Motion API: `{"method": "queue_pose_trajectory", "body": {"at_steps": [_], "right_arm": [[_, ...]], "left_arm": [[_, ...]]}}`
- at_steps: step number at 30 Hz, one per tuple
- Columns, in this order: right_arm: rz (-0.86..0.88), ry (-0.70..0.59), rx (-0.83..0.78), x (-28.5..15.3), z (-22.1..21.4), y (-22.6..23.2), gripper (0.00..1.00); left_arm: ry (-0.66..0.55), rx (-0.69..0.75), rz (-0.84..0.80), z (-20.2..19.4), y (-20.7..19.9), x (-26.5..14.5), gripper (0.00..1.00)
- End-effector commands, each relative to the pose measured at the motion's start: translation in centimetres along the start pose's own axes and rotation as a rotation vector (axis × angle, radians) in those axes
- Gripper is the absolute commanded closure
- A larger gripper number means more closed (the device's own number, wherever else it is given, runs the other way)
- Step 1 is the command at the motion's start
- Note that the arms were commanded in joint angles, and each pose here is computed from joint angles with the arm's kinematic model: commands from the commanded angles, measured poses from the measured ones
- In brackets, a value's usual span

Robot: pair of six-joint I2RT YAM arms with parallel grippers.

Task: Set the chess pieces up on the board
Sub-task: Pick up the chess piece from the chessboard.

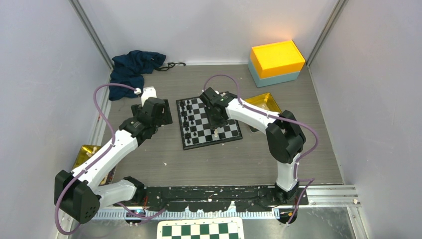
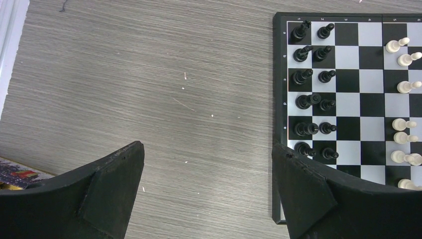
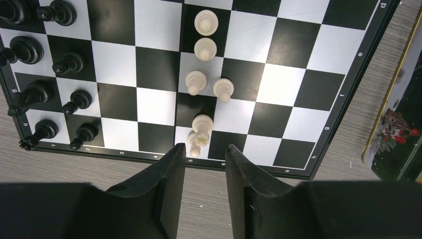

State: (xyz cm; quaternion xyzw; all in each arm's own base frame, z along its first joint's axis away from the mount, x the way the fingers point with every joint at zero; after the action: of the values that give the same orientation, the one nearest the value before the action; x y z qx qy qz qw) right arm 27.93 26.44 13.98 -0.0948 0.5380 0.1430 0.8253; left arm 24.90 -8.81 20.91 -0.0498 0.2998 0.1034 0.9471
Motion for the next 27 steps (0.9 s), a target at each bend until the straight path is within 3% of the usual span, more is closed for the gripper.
{"method": "queue_pose_trajectory", "body": {"at_steps": [1,22,27], "right_arm": [[0.029,-0.04,0.02,-0.5,0.5,0.6,0.59],[0.031,-0.011,0.015,1.6,-0.2,0.9,0.64],[0.03,-0.012,0.017,2.0,-0.2,0.9,0.7]], "left_arm": [[-0.045,-0.026,-0.01,0.9,-0.1,-0.1,0.0],[-0.041,-0.025,-0.012,0.6,0.1,-0.1,0.0],[-0.043,-0.023,-0.012,0.6,0.1,-0.1,0.0]]}}
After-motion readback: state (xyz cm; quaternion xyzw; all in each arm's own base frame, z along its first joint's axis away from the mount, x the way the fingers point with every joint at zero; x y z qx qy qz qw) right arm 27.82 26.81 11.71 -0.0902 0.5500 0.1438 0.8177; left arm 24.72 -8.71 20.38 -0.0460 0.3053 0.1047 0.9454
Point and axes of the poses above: each gripper's point midway between its finger pads, its own x axis out along the fingers, its own y axis along the line the jaws close on, z = x × y, the point moved 7 cm from there along -x, back along the fingers, and after that the axes turned 1 degree about -x, right-handed, at the moved point
